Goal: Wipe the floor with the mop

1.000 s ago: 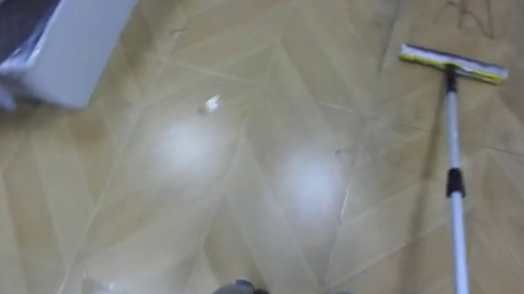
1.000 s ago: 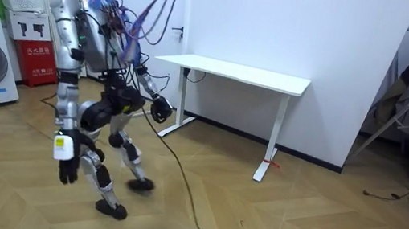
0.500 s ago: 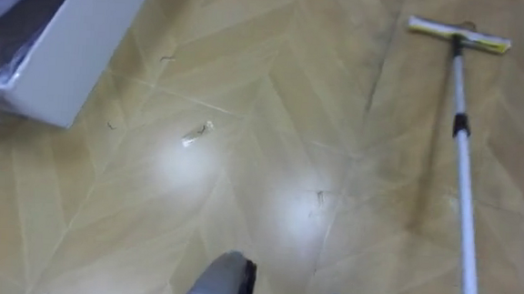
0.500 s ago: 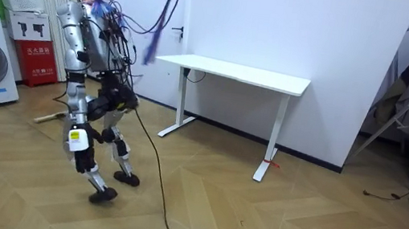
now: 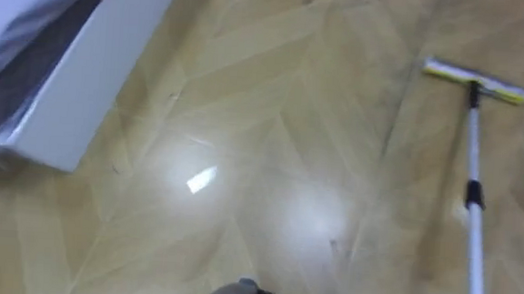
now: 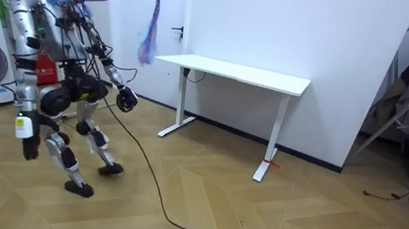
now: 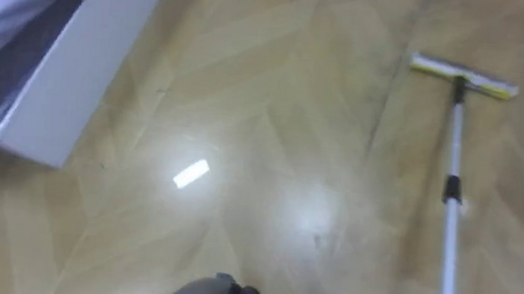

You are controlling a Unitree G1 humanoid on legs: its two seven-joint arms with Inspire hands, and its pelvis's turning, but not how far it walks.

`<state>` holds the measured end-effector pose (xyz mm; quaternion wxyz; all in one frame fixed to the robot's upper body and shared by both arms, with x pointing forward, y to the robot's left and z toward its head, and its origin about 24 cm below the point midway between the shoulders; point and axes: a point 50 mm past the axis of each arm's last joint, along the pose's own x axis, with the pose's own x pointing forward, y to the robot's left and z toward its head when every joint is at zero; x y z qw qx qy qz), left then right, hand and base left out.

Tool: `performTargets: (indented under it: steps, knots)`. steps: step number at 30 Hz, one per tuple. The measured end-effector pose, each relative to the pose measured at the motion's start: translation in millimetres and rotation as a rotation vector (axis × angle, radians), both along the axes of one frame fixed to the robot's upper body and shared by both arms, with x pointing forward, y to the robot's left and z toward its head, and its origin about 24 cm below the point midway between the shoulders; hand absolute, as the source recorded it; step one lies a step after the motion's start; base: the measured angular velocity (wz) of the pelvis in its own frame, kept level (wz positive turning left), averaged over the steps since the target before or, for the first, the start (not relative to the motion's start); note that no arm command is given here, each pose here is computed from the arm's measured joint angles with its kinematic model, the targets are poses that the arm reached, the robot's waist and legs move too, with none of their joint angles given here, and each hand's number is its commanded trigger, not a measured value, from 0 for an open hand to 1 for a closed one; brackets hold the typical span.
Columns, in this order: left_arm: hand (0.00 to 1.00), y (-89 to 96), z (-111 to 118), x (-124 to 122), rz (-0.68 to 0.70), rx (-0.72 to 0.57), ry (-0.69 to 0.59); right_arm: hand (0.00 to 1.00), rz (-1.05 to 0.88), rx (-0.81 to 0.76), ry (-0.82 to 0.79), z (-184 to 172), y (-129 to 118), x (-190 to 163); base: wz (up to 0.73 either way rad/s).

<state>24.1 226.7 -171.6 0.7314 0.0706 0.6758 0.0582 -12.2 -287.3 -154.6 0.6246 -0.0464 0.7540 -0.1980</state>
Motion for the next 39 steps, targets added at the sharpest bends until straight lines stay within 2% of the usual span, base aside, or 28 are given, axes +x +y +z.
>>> performTargets:
  steps: [3, 5, 7, 10, 12, 14, 16, 17, 19, 20, 23, 26, 31, 33, 35, 37, 39]
  knots:
    - [0.0, -3.4, -0.8, -1.2, 0.005, 0.015, 0.008, 1.0, 0.051, 0.035, 0.012, -5.8, 16.6, 8.9, -0.55]
    - [0.0, -6.3, -1.3, -0.5, 0.013, 0.007, 0.008, 1.0, 0.048, 0.037, 0.018, -5.6, 17.6, 16.1, 0.35]
    - [0.0, -5.3, -1.2, -1.4, 0.024, 0.008, 0.016, 1.0, 0.05, 0.019, -0.007, -2.0, 11.3, 37.8, 0.54]
    - [0.0, 5.7, 0.9, -9.2, 0.045, 0.026, 0.044, 1.0, 0.099, -0.047, -0.16, 18.4, -17.8, 103.7, 0.25]
    - [0.0, 18.8, 4.0, -21.4, 0.025, 0.058, 0.077, 1.0, 0.186, -0.103, -0.334, 41.8, -35.6, 158.1, 0.25]
    - [0.0, 24.4, 5.7, -30.8, 0.025, 0.067, 0.1, 1.0, 0.217, -0.132, -0.438, 60.9, -46.1, 189.0, 0.15]
    - [0.0, 28.3, 7.0, -35.3, 0.029, 0.064, 0.114, 1.0, 0.222, -0.113, -0.504, 69.4, -42.0, 209.3, 0.24]
    - [0.0, 28.9, 7.2, -36.8, 0.029, 0.052, 0.115, 1.0, 0.196, -0.084, -0.522, 67.3, -37.8, 209.9, 0.46]
    - [0.0, 27.7, 6.9, -36.3, 0.027, 0.028, 0.114, 1.0, 0.162, -0.055, -0.48, 53.9, -33.1, 189.6, 0.57]
    - [0.0, 25.1, 6.1, -32.5, 0.024, 0.008, 0.106, 1.0, 0.129, -0.039, -0.433, 43.4, -32.6, 167.3, 0.52]
    - [0.0, 15.4, 3.5, -13.2, -0.012, -0.018, 0.059, 1.0, 0.078, -0.036, -0.293, 26.9, -35.0, 114.2, 0.14]
    - [0.0, 13.2, 3.9, 9.6, -0.038, -0.006, -0.005, 1.0, 0.073, -0.059, -0.168, 17.8, -32.6, 73.5, -0.3]
    - [0.0, 7.6, 2.4, 11.3, -0.031, 0.033, -0.01, 1.0, 0.142, -0.052, -0.095, 4.2, -6.5, 57.5, -0.67]
    - [0.0, 5.4, 1.7, 9.9, -0.029, 0.039, -0.002, 1.0, 0.159, -0.019, -0.077, -2.0, 8.5, 52.1, -0.18]
    - [0.0, -0.9, 0.4, 9.8, -0.024, 0.017, 0.0, 1.0, 0.136, -0.006, -0.053, -3.8, 12.5, 43.4, 0.46]
    - [0.0, -2.7, -0.2, 7.8, -0.015, 0.004, 0.013, 1.0, 0.11, 0.002, -0.054, -3.7, 14.3, 47.5, 0.45]
    - [0.0, -2.7, -0.5, 3.3, -0.004, 0.0, 0.045, 1.0, 0.105, -0.011, -0.106, 1.1, 8.6, 71.9, 0.26]
